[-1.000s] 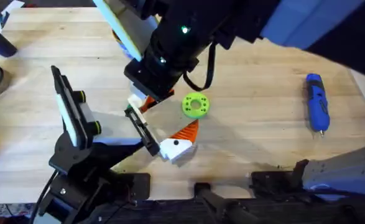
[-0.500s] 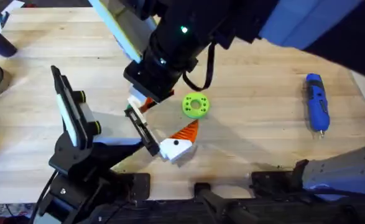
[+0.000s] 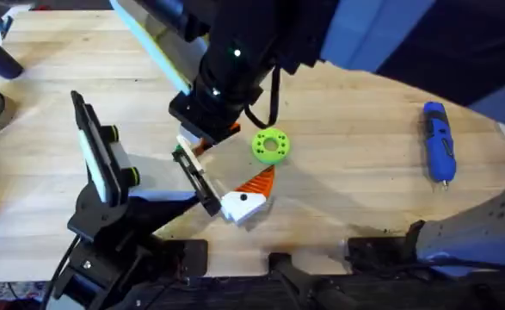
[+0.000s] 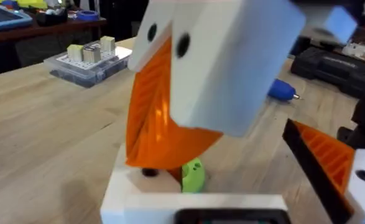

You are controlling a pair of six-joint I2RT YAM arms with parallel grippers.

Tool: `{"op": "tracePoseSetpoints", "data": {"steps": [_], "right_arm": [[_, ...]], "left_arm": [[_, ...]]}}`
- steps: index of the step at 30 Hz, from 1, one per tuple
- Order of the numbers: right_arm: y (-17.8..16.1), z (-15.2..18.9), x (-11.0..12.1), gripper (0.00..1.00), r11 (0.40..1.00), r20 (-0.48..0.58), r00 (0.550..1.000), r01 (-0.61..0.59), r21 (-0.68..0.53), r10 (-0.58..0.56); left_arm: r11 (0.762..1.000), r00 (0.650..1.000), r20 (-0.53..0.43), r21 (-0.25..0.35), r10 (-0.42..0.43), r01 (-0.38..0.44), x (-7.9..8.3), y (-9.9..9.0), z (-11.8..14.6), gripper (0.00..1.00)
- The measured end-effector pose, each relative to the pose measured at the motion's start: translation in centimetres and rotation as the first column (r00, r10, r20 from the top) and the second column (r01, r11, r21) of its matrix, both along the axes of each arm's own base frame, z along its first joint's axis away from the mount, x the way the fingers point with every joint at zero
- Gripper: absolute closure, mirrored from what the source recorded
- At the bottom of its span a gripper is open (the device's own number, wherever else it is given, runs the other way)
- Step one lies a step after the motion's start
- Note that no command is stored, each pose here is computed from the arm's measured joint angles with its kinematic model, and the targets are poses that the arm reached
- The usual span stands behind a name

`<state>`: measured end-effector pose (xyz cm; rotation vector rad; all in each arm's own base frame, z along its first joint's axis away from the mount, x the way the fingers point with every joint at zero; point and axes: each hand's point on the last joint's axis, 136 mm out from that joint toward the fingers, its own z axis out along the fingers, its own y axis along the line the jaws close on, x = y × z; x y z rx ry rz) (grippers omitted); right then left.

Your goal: Pick up the gripper from the table and insert it into the empty holder that is missing its gripper. Then pick up a screw, insert it into the mounting hole, and use the screwdriver to tighten it. Finally, clean up the table by picking up the vegetable and placing it into the bucket.

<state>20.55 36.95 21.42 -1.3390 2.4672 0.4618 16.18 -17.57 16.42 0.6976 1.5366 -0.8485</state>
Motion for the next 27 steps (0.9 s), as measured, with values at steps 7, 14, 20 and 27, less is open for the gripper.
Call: {"op": "tracePoseSetpoints", "data": {"steps": [7,14,20,27], "right_arm": [[0.1,-0.1,0.0,0.995,1.0,0.0,1.0,-0.003,-0.001,0.003],[0.0,-0.1,0.1,0.415,1.0,0.008,1.0,-0.011,-0.007,0.011],[-1.0,1.1,2.2,0.008,0.999,0.029,0.999,0.036,0.007,-0.037],[-3.4,3.0,5.2,0.005,0.991,0.047,0.991,0.126,0.051,-0.129]], "left_arm": [[1.0,1.0,-0.005,-0.004,0.001,-0.001,0.0,0.0,0.0,0.01],[1.0,1.0,-0.005,-0.004,0.002,-0.002,0.0,0.0,0.0,0.01],[1.0,1.0,-0.005,-0.003,0.008,-0.008,0.1,0.1,0.0,0.01],[1.0,1.0,-0.005,-0.003,0.008,-0.008,0.1,0.1,0.0,0.01]]}}
